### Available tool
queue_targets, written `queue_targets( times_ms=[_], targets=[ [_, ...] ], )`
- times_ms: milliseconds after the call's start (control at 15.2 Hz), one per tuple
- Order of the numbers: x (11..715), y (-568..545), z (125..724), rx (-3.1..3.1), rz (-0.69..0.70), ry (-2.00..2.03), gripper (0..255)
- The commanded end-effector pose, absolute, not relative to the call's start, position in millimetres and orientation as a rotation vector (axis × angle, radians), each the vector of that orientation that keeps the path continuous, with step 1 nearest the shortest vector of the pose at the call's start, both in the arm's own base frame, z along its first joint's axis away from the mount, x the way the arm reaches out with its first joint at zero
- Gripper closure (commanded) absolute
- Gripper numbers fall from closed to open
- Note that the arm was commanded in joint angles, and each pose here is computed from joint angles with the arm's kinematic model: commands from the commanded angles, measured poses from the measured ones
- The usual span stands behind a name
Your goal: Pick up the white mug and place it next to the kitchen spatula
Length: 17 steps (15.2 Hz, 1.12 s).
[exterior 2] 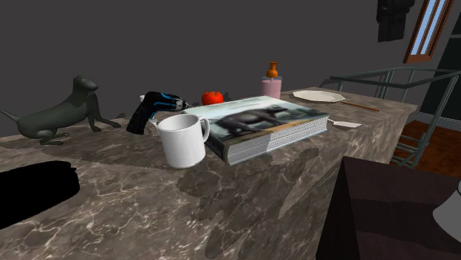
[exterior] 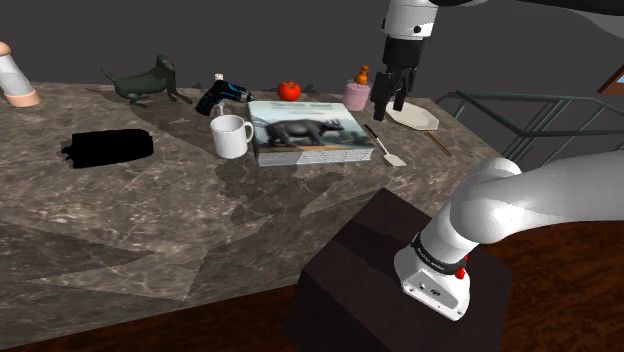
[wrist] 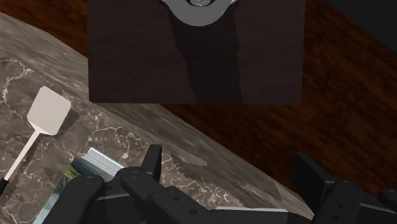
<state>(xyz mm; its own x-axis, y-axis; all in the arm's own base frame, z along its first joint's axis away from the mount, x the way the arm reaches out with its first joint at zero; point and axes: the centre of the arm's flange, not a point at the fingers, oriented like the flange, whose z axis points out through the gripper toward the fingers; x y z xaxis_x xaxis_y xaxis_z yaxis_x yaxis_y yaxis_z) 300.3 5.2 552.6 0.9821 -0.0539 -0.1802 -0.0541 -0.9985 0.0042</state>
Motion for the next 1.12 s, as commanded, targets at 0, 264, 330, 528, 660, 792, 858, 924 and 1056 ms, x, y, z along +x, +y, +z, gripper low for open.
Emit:
queue_targets(
  times_ms=[0, 264, 330, 528, 660, 792, 858, 924, 1056],
  targets=[
    [300, 5, 553, -3.127, 0.284, 0.085, 0],
    [342, 32, 534, -3.138, 0.274, 0.094, 0],
    [352, 38, 530, -3.141, 0.272, 0.096, 0],
    [384, 58, 516, -3.15, 0.264, 0.102, 0],
    [405, 70, 506, -3.155, 0.259, 0.107, 0],
    [426, 83, 497, -3.161, 0.254, 0.111, 0],
    [437, 89, 492, -3.164, 0.251, 0.113, 0],
    [447, 96, 488, -3.166, 0.248, 0.115, 0],
    [468, 108, 479, -3.172, 0.243, 0.12, 0]
  ],
)
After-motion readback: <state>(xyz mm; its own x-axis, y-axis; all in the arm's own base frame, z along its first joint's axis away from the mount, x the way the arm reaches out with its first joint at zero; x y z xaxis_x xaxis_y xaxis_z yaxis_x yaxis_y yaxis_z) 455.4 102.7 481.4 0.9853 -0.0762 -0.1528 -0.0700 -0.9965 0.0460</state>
